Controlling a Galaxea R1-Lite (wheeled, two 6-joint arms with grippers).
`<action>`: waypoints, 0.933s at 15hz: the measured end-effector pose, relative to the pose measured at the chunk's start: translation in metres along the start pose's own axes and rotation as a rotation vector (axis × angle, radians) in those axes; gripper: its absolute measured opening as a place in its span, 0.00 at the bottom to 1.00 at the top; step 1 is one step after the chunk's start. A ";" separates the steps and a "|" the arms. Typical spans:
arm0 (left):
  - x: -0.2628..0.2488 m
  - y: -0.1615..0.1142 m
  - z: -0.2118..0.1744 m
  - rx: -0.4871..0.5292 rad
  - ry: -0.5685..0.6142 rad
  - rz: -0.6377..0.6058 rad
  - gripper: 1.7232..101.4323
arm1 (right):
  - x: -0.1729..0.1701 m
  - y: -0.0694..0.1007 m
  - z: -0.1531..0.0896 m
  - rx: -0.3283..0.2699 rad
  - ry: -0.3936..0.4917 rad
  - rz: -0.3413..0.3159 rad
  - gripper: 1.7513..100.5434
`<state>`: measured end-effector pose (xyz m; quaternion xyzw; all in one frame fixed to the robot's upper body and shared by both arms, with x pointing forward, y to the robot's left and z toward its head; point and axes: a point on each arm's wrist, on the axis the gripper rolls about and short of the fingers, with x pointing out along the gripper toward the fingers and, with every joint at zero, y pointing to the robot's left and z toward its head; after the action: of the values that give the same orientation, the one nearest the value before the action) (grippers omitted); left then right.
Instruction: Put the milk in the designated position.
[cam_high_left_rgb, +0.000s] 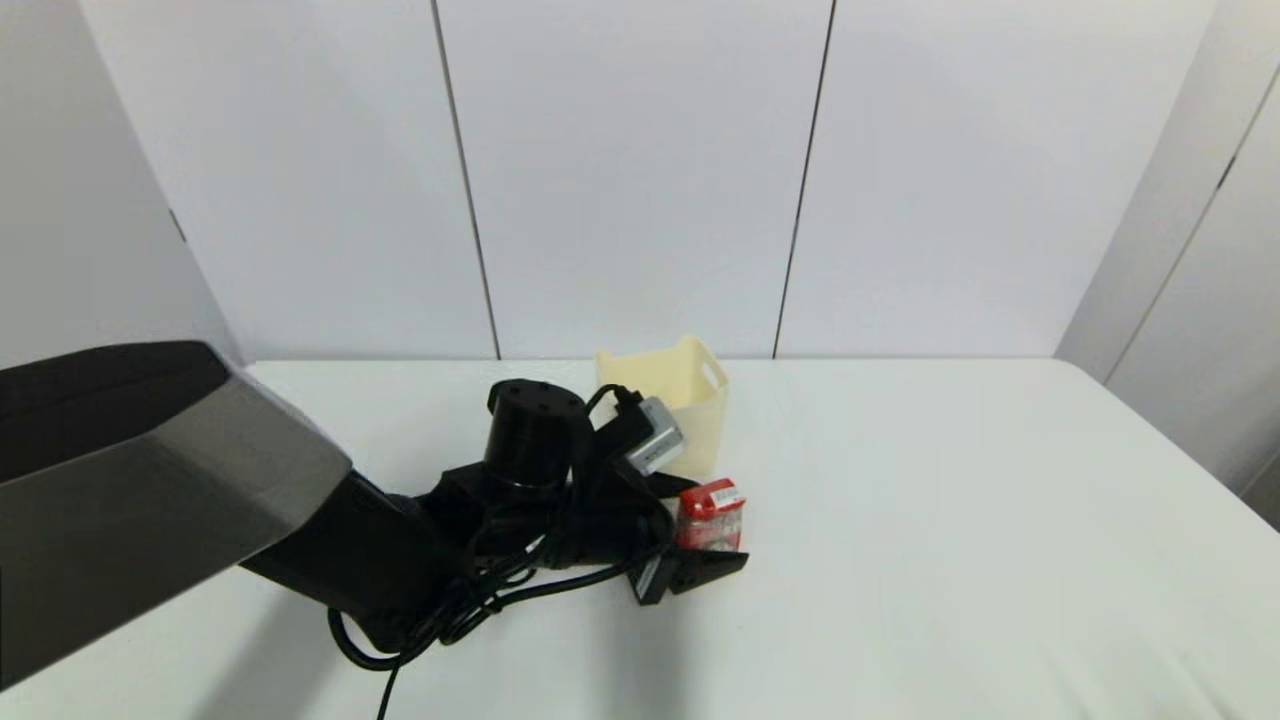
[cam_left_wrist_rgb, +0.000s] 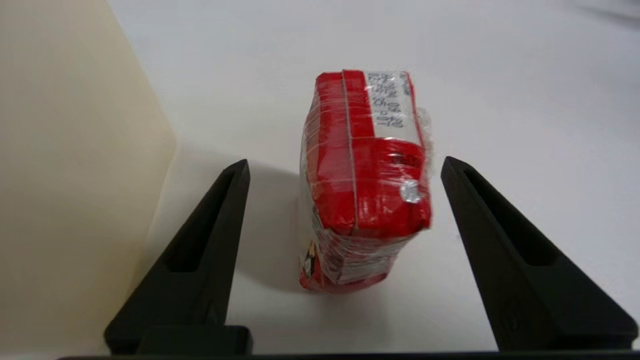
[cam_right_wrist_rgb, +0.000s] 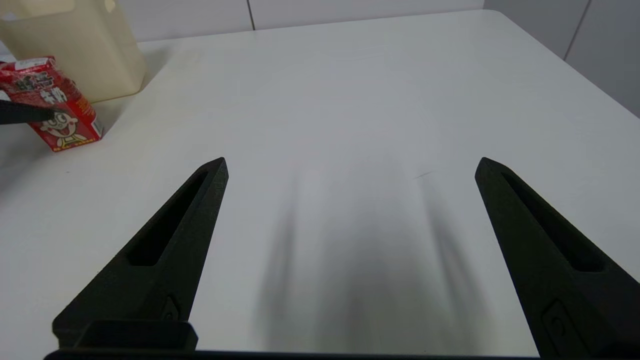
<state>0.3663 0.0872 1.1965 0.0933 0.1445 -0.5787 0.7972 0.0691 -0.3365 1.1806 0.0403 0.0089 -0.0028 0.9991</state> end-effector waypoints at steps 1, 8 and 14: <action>-0.005 -0.002 0.004 -0.012 0.010 -0.001 0.79 | 0.000 0.000 0.000 0.000 0.000 0.000 0.97; -0.080 -0.013 0.046 -0.059 0.039 0.060 0.89 | 0.000 0.000 0.000 0.000 0.000 0.000 0.97; -0.195 -0.039 0.052 -0.095 0.050 0.489 0.93 | 0.000 0.000 0.000 0.000 0.000 0.000 0.97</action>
<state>0.2792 0.2331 1.3117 0.1023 0.1644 -0.3589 0.9131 0.0691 -0.3365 1.1807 0.0404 0.0087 -0.0029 0.9991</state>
